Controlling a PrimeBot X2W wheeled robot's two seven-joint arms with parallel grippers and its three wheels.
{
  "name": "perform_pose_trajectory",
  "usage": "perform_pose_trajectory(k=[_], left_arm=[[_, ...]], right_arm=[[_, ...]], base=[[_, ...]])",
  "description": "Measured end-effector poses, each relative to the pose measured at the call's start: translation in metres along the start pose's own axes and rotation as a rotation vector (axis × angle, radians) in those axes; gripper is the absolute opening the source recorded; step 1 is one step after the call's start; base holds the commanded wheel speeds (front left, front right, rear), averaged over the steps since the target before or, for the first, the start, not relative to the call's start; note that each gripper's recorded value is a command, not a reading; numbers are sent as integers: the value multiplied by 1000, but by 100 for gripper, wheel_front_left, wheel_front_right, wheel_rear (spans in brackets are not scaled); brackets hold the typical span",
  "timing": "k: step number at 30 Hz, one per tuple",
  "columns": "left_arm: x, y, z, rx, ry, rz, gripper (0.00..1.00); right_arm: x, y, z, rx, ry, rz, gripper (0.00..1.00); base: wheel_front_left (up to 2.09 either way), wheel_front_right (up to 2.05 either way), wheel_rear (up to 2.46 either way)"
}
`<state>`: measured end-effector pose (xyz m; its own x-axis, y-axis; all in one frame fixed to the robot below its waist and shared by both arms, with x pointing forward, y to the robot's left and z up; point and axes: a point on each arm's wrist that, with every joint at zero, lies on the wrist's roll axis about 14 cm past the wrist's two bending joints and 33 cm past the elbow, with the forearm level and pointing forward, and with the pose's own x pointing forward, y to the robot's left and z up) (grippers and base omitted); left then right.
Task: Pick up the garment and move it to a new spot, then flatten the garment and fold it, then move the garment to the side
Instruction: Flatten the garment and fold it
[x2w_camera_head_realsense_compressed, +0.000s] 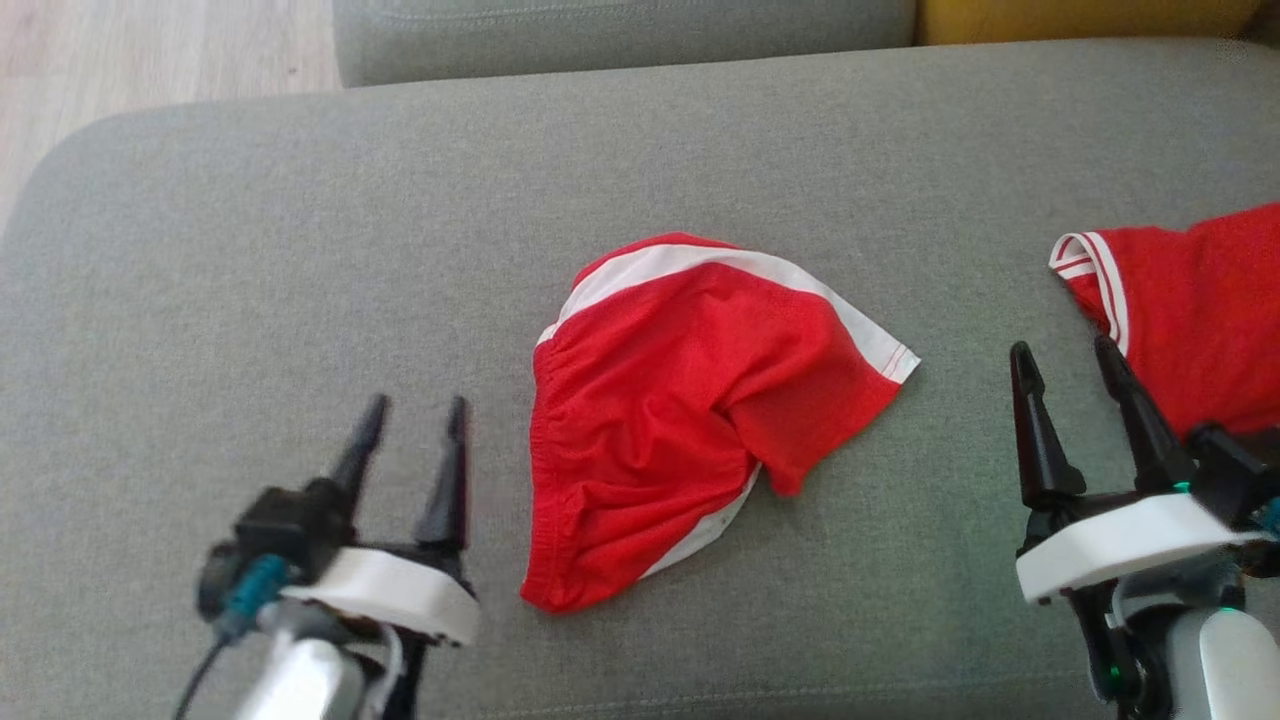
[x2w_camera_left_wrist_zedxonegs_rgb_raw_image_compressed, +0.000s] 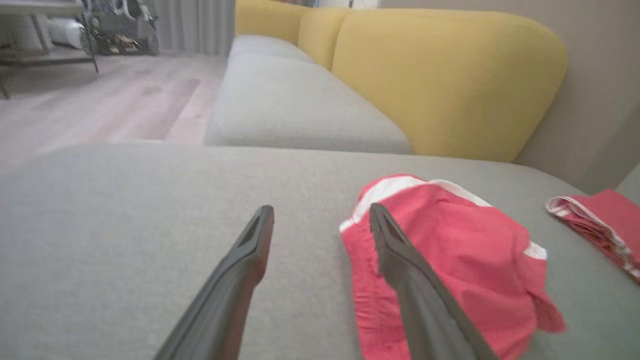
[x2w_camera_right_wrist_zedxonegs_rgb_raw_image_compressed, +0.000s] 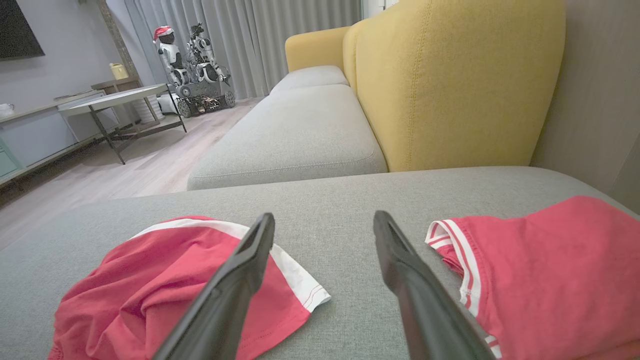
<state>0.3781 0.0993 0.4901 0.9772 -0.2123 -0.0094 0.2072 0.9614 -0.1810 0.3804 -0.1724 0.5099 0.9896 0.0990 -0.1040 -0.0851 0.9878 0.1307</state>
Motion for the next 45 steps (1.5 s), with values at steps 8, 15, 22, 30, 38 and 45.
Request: perform_pose_trajectory(k=[8, 15, 22, 30, 38, 45], left_arm=[[1, 26, 28, 83, -81, 62, 100], [-12, 34, 26, 102, -71, 95, 100], [-21, 35, 25, 106, -67, 105, 100], [-23, 36, 26, 108, -67, 116, 100], [-24, 40, 22, 105, -52, 128, 100], [-15, 32, 15, 86, -30, 94, 100]], right_arm=[[-9, 2, 5, -10, -13, 4, 100], [-18, 3, 5, -18, -12, 0, 100], [-21, 10, 12, -24, -22, 20, 100], [-25, 14, 7, -23, -4, 32, 100], [-20, 18, 4, -23, 7, 44, 100], [-15, 18, 0, -23, 22, 47, 100]], base=[[0, 0, 0], [0, 0, 0], [0, 0, 0], [0, 0, 0], [0, 0, 0], [0, 0, 0]])
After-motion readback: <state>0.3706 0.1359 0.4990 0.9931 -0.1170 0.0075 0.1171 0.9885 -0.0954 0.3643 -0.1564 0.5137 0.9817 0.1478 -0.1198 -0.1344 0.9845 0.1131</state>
